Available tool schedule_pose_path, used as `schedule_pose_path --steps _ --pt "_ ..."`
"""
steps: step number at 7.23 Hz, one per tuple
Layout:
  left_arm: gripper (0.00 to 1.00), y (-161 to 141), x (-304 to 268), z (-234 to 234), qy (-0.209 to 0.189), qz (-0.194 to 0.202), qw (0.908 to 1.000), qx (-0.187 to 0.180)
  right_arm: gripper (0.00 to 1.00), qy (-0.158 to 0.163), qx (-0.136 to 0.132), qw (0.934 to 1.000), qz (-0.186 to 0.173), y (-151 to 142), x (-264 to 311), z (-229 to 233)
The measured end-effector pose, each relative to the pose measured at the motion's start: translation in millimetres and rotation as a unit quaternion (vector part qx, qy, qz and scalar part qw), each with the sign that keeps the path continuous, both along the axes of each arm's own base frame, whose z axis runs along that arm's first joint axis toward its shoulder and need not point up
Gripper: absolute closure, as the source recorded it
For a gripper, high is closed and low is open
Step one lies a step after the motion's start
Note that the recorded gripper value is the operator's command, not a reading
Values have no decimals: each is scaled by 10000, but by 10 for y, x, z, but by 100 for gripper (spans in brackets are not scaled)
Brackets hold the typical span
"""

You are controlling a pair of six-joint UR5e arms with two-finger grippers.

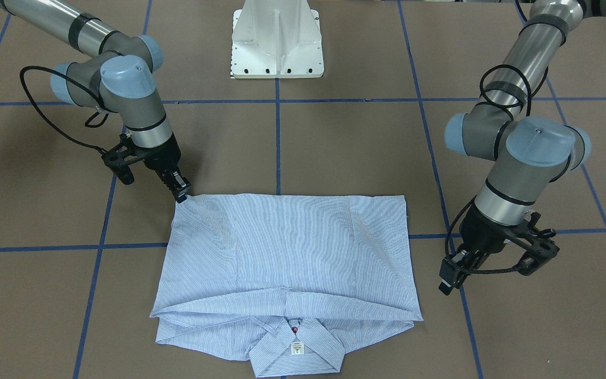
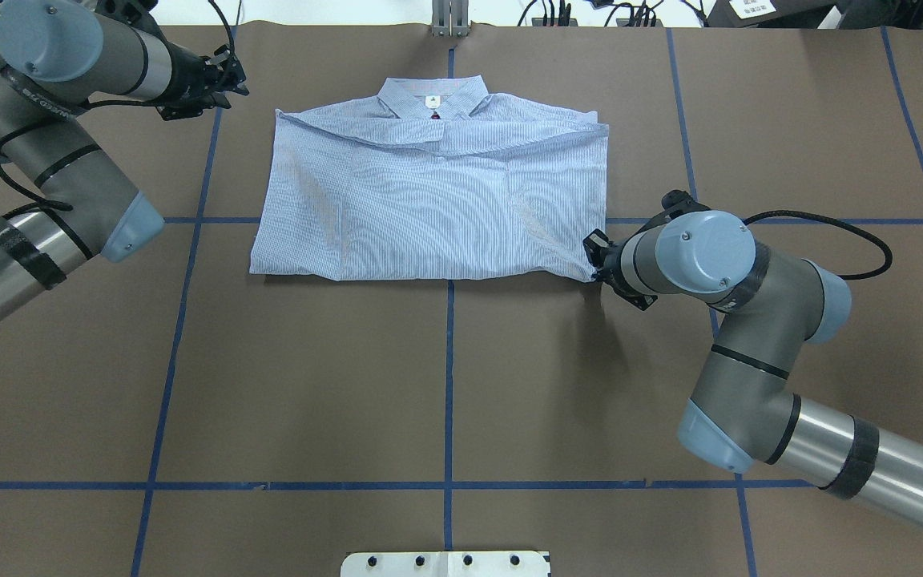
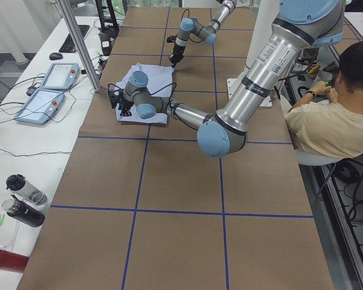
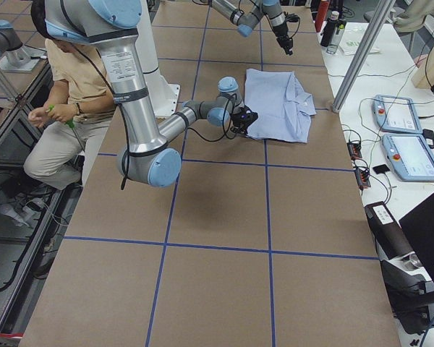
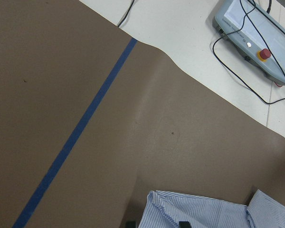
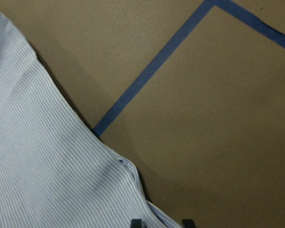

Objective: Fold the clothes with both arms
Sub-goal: 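Drag the grasped corner toward the robot with the right gripper, turning the shirt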

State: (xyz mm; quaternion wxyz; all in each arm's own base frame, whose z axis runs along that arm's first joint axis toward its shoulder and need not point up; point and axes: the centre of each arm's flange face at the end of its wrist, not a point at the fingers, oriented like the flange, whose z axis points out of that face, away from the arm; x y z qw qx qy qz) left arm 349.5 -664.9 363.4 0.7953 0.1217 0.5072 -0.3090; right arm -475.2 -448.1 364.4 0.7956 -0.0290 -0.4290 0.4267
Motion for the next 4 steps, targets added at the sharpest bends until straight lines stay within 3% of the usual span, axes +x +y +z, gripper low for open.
schedule_pose_path --steps 2,4 --pt "59 7 -5 -10 8 -2 10000 4 100 -162 -18 9999 -32 159 14 -119" --pt "59 19 -14 -46 30 -3 10000 31 100 -344 -69 9991 -245 614 170 -179"
